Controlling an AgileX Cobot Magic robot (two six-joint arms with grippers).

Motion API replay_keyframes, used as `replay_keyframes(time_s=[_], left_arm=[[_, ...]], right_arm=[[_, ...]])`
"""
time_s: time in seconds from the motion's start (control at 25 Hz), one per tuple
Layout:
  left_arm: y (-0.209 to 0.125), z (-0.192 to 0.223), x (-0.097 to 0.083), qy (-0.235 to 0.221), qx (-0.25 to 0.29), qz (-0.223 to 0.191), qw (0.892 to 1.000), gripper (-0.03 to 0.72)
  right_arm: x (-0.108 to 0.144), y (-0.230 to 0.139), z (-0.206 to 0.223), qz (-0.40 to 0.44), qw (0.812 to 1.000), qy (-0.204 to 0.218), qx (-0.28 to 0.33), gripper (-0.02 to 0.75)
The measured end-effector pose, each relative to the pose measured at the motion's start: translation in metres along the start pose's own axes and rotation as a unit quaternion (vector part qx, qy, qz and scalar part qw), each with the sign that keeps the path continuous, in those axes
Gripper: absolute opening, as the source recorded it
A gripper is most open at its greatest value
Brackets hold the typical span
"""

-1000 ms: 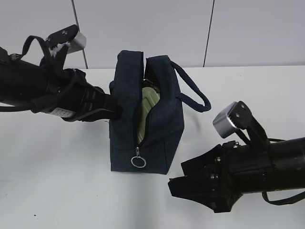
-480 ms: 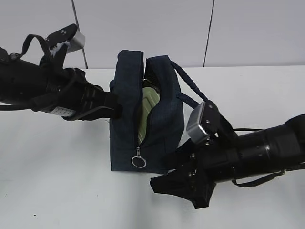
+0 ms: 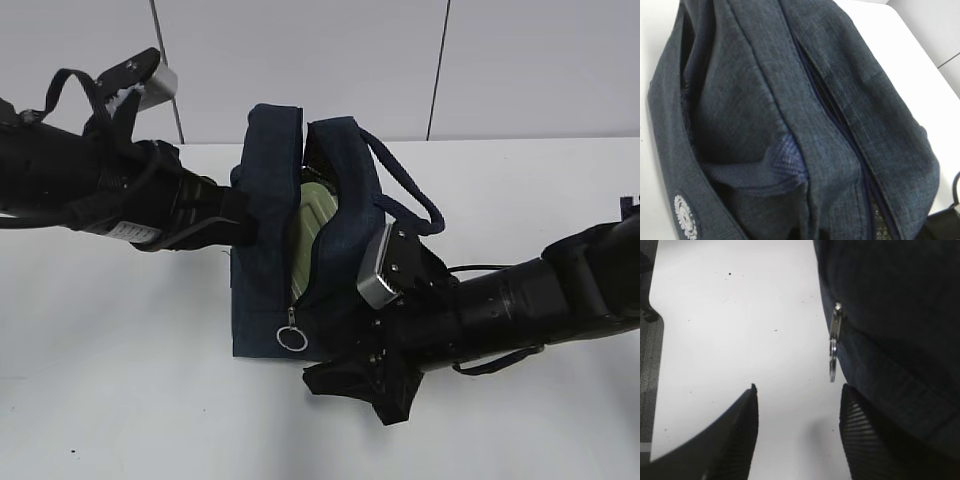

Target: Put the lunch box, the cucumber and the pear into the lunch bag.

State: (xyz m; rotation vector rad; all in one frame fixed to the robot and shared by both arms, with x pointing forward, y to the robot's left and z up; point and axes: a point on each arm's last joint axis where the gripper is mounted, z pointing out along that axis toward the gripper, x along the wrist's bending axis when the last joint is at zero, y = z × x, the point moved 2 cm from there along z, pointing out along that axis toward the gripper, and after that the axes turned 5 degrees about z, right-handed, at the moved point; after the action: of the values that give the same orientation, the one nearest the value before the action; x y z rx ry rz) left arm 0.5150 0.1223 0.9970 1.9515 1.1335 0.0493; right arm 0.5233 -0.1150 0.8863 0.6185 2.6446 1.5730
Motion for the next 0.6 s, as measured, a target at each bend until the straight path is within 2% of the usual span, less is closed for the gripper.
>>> replay_keyframes(time_s=[0.2, 0.6], left_arm=[[0.0, 0.0, 0.0, -0.001, 0.0, -0.001, 1.0, -0.012], [0.0, 0.0, -0.001, -0.005, 0.002, -0.002, 1.0, -0.012]], right_arm=[[-0.011, -0.004, 0.003, -0.013, 0.999, -0.026, 0.023, 0.433], [-0.012, 0.0, 0.004, -0.032, 0.999, -0.026, 0.019, 0.407]])
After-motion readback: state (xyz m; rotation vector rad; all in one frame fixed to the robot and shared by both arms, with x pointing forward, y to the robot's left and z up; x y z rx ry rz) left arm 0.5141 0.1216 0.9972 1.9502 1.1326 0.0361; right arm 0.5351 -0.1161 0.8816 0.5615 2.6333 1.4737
